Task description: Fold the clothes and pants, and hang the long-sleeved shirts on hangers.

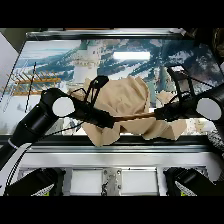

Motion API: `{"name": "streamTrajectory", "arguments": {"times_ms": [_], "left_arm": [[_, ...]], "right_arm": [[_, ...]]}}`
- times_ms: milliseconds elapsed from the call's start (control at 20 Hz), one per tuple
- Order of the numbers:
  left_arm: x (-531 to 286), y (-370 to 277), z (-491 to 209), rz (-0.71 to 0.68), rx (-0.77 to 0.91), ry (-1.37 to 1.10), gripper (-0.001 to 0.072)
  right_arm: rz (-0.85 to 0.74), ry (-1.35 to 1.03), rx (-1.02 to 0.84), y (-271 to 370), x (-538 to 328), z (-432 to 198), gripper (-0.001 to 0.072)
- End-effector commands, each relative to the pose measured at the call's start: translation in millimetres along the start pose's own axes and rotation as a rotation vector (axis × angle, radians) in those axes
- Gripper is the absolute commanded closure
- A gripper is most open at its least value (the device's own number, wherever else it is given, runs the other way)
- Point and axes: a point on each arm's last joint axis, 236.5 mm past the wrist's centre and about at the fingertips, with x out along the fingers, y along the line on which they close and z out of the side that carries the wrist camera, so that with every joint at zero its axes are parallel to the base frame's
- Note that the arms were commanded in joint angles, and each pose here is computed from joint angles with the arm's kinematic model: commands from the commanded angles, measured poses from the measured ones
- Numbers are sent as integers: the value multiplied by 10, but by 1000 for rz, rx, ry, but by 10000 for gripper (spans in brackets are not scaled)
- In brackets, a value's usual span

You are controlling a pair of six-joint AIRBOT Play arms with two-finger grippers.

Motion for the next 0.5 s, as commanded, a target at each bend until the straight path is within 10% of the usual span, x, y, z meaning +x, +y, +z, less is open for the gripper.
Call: {"name": "streamTrajectory", "arguments": {"times_ms": [0,450], "left_arm": [[245,-116,-238,4,72,119,696],[400,20,-193,34,54,139,696]], "right_arm": [[-2,67,-4,44,85,-152,693],[-22,71,-6,-3,109,-272,692]]}}
